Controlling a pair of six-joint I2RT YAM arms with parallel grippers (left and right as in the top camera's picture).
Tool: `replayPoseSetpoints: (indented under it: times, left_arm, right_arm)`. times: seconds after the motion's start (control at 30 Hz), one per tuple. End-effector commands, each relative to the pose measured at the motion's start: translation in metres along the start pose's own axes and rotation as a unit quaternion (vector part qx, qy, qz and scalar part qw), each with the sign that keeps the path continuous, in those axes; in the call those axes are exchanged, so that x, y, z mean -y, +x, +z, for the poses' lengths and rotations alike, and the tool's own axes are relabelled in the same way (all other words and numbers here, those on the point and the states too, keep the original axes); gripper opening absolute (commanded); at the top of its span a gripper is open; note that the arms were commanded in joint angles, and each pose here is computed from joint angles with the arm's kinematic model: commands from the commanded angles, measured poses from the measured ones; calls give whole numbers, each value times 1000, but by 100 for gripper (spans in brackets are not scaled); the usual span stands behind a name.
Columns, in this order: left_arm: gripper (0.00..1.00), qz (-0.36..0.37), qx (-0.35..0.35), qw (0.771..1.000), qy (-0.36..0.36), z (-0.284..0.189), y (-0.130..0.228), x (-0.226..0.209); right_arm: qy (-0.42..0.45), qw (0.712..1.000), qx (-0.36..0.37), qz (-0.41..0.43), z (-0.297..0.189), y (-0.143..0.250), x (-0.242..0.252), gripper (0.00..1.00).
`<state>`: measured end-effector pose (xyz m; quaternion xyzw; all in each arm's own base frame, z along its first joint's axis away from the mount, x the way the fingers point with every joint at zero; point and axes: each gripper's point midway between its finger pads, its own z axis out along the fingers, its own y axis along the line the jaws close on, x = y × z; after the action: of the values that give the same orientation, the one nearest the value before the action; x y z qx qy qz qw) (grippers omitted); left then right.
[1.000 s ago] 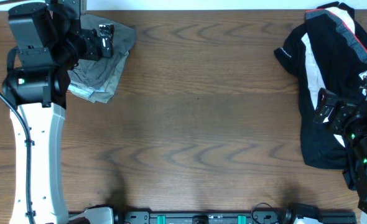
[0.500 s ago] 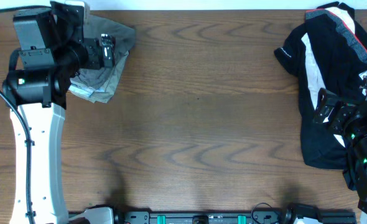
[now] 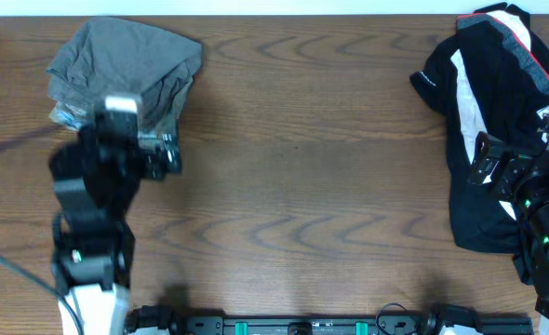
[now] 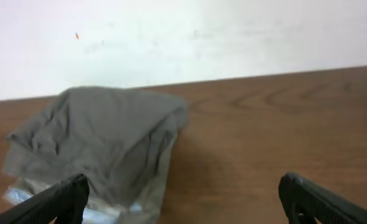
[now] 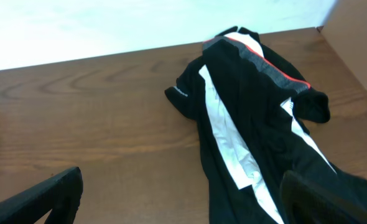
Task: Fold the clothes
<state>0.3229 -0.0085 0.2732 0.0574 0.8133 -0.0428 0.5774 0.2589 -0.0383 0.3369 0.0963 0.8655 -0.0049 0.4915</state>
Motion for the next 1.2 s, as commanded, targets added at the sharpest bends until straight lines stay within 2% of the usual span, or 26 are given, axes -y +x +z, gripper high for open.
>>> replayPoseSetpoints:
  times: [0.0, 0.2, 0.43, 0.93, 1.17]
  left_arm:
    - [98, -19, 11, 1000, -7, -12, 33, 2]
    - [98, -42, 63, 997, -7, -27, 59, 8]
    - [98, -33, 108, 994, -6, -36, 84, 13]
    - [98, -7, 222, 975, -5, -53, 76, 19]
    - [98, -9, 216, 976, -18, -48, 96, 15]
  right_arm:
    - [6, 1000, 1, -5, 0, 0, 2, 99]
    - [6, 1000, 1, -6, 0, 0, 2, 99]
    - [6, 1000, 1, -6, 0, 0, 2, 99]
    - [6, 1000, -3, -5, 0, 2, 2, 99]
    - [8, 1000, -30, -4, -1, 15, 3, 99]
